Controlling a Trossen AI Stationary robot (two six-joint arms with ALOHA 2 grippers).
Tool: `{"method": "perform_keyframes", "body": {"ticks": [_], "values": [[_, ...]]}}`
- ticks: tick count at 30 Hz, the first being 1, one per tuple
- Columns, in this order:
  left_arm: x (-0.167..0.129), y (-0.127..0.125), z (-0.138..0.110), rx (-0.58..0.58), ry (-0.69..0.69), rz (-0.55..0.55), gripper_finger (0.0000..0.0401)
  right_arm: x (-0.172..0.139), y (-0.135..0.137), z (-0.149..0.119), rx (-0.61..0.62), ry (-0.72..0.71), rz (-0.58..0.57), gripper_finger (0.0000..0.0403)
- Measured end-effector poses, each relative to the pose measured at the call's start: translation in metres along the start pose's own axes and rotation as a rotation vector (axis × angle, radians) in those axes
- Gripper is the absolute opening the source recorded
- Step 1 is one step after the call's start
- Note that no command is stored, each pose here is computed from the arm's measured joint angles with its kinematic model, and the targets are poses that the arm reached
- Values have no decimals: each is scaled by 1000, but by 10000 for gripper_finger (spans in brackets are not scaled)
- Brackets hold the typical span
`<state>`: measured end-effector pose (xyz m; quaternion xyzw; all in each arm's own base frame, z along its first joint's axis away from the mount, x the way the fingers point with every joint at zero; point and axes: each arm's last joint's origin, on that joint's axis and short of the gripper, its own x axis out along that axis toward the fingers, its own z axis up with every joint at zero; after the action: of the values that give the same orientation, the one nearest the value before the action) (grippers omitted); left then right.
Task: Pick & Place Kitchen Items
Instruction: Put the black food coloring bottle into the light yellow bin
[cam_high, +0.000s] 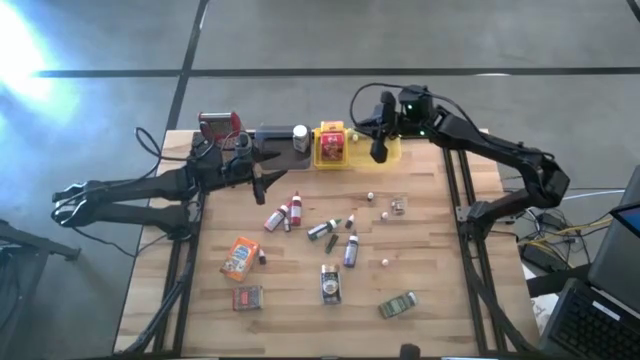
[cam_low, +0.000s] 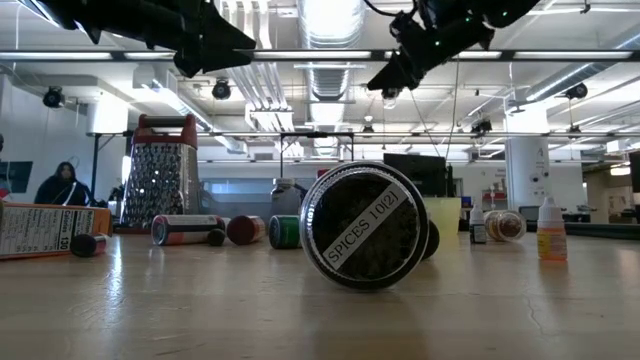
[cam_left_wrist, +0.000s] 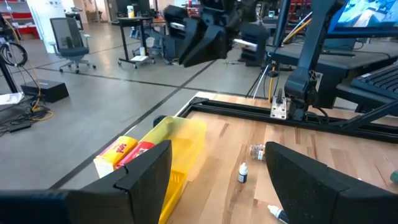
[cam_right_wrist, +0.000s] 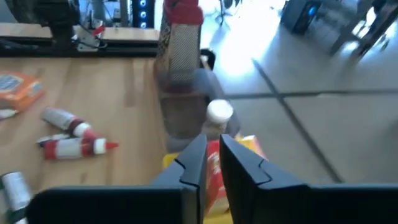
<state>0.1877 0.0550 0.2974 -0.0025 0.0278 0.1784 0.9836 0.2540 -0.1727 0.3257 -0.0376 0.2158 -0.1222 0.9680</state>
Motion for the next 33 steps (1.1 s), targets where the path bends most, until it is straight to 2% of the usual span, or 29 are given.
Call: {"method": "perform_keyframes", "body": {"ticks": [7, 11, 15, 27, 33], "values": [[0, 0, 0, -1, 0, 0, 264, -15, 20, -8, 59, 153, 80, 10], [0, 0, 0, -1, 0, 0, 264, -20, 31, -15, 142, 256, 120, 11], [0, 0, 0, 2, 0, 0, 264, -20, 41, -27, 197, 358, 153, 25], [0, 0, 0, 2, 1, 0, 264, -10, 53, -73, 317, 510, 165, 86], [0, 0, 0, 2, 1, 0, 264, -2, 58, -96, 323, 514, 164, 111]]}}
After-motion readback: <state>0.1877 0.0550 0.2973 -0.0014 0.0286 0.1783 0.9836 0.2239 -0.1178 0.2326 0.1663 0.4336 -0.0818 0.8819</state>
